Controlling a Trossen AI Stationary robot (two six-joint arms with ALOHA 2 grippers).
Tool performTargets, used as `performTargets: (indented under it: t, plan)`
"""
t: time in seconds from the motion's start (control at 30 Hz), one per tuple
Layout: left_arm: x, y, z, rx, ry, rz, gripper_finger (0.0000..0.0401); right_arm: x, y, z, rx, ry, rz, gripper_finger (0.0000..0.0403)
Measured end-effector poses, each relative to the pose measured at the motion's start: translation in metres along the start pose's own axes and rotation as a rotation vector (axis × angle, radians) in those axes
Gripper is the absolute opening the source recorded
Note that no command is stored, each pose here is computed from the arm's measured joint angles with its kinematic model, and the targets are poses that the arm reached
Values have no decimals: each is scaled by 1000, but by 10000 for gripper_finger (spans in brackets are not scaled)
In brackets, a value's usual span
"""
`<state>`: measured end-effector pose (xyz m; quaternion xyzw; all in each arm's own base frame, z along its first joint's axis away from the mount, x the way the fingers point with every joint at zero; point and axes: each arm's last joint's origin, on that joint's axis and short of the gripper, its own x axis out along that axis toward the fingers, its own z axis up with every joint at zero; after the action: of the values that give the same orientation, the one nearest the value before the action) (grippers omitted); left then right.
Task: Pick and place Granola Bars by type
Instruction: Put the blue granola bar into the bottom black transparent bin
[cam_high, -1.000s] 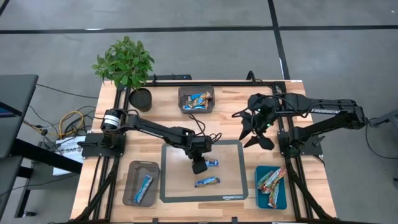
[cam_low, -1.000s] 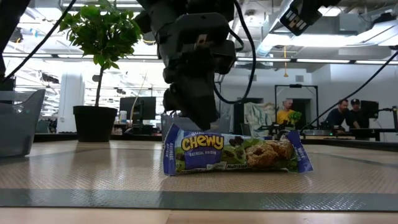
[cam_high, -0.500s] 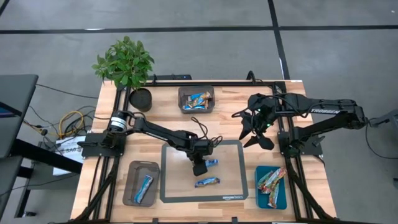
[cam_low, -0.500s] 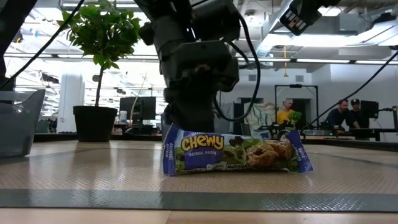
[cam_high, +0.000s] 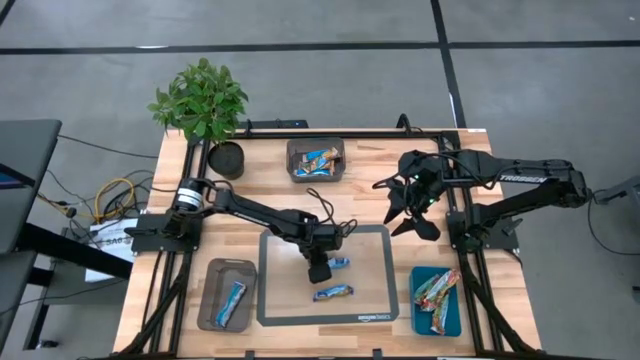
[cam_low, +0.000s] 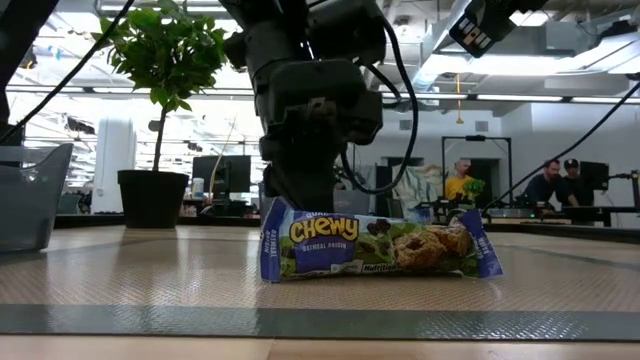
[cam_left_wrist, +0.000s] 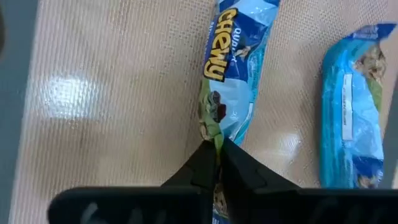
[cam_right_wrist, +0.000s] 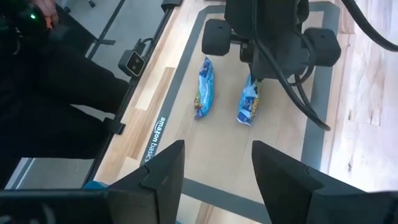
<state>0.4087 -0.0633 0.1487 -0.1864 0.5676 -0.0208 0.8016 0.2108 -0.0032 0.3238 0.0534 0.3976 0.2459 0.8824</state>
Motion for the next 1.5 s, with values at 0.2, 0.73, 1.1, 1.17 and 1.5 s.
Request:
performTargets:
  t: [0.2, 0.73, 1.1, 1.17, 1.5]
  plan:
    - [-26, -8, 13, 8, 26, 20, 2, 0, 0, 0, -3, 0, -2, 177]
    - [-170, -43, 3, -28, 240, 170, 0, 1, -3, 10, -113, -67, -155, 177]
    - [-252, -71, -111, -451, 199, 197, 0, -1, -4, 19, -156, -146, -186, 177]
    - [-241, -75, -131, -509, 269, 207, 0, -1, -5, 20, -162, -158, -189, 177]
    - [-176, -90, -177, -813, 212, 149, 0, -2, -6, 23, -170, -177, -216, 177]
